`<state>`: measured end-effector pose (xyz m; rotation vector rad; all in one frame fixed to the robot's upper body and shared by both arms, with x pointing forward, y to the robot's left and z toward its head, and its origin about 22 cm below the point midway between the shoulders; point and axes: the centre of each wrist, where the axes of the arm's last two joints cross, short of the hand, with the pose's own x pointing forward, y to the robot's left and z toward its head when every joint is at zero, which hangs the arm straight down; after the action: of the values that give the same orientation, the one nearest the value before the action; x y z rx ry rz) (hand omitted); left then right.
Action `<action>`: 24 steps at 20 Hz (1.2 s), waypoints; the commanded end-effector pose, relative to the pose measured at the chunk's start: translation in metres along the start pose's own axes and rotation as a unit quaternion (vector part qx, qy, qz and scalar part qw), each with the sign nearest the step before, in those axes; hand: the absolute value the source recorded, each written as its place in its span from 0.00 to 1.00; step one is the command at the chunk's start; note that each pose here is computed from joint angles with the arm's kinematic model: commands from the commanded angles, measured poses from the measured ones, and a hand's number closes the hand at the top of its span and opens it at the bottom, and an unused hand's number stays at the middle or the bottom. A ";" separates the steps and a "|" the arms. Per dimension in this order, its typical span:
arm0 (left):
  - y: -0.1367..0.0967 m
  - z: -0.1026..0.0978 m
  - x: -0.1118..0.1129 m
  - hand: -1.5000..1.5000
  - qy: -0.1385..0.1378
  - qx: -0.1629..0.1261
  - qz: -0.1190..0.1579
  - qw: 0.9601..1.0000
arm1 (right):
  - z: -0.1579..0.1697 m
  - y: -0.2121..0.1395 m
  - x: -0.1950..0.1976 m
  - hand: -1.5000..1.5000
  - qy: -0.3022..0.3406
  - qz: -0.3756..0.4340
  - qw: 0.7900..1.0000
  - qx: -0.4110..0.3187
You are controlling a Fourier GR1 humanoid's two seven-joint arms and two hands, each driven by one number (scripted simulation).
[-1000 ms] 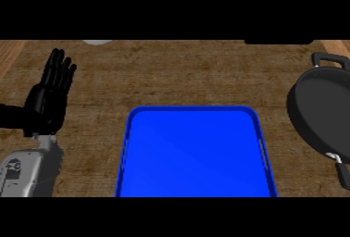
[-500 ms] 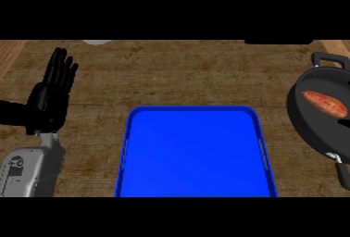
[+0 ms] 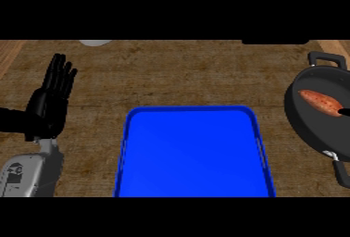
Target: Pick the sweet potato from the tray and place it in the pot
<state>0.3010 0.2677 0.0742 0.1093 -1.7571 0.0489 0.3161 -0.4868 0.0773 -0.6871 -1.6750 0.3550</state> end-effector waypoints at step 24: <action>-0.004 -0.005 0.005 0.50 -0.006 -0.017 0.012 1.000 | 0.108 -0.152 -0.049 0.00 0.006 -0.161 0.973 -0.164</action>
<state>0.3044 0.2636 0.0783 0.0760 -1.7770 0.0376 0.1982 -0.6138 0.1094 -0.6605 -1.7770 -0.1661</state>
